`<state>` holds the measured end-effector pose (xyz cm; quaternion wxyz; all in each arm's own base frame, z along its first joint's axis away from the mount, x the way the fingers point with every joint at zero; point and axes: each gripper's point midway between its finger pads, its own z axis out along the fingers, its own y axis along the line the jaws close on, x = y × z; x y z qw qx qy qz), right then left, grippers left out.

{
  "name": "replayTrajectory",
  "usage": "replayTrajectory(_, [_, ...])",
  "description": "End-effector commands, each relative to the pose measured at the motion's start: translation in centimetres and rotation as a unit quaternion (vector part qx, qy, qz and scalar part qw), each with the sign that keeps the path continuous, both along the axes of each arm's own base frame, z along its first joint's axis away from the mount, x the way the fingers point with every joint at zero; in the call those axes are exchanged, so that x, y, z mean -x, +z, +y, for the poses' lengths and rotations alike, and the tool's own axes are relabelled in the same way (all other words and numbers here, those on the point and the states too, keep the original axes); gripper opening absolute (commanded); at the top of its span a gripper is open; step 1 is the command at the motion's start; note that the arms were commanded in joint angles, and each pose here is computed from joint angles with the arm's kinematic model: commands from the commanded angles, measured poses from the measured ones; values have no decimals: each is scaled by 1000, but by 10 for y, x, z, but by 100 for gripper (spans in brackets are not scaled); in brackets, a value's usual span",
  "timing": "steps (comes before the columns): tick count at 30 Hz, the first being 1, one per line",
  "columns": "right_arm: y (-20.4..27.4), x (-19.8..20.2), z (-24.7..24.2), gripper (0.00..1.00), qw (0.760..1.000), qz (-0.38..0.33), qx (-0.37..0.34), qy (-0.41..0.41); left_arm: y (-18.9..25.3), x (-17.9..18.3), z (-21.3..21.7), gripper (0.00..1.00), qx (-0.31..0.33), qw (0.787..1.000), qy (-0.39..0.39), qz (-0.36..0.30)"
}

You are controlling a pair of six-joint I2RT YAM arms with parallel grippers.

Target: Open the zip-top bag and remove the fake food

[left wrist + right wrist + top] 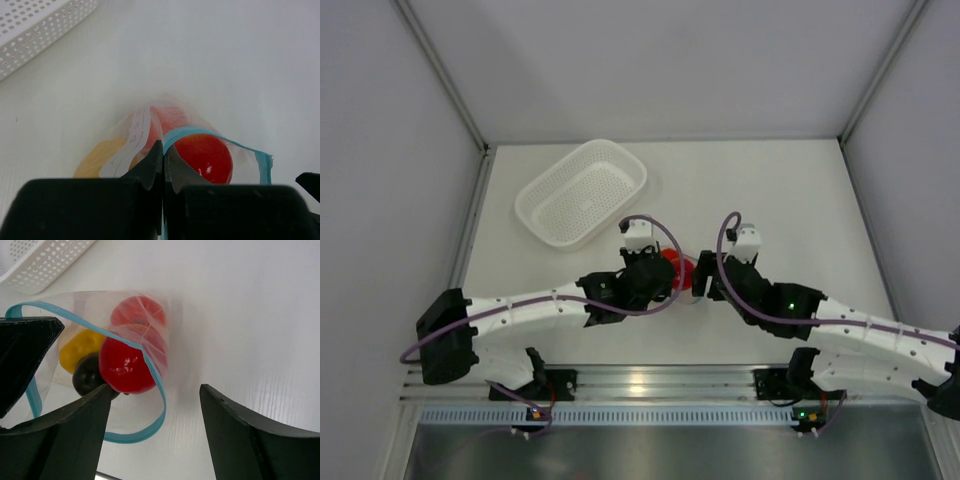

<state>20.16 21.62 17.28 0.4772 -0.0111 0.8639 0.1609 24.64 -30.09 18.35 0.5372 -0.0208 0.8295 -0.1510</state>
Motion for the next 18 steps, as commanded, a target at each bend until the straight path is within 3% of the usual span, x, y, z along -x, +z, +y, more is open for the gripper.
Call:
replayTrajectory(1, [15,5,-4,73,998,-15,-54,-10,27,-6,11,0,73,995,54,-28])
replayTrajectory(5, [-9,9,4,72,995,10,-95,-23,31,-7,12,0,126,989,80,-22])
replayTrajectory(11, [-20,-3,12,63,994,13,-92,-55,38,-6,6,0,165,982,86,-14])
replayTrajectory(14, [-32,-6,17,47,994,27,-88,-64,41,-6,10,0,173,980,95,-19])
replayTrajectory(16, [-37,-5,24,43,993,32,-103,-57,41,-5,15,0,177,979,100,-21])
replayTrajectory(18, [-46,-3,25,31,992,38,-107,-57,42,-4,19,0,187,976,108,-23])
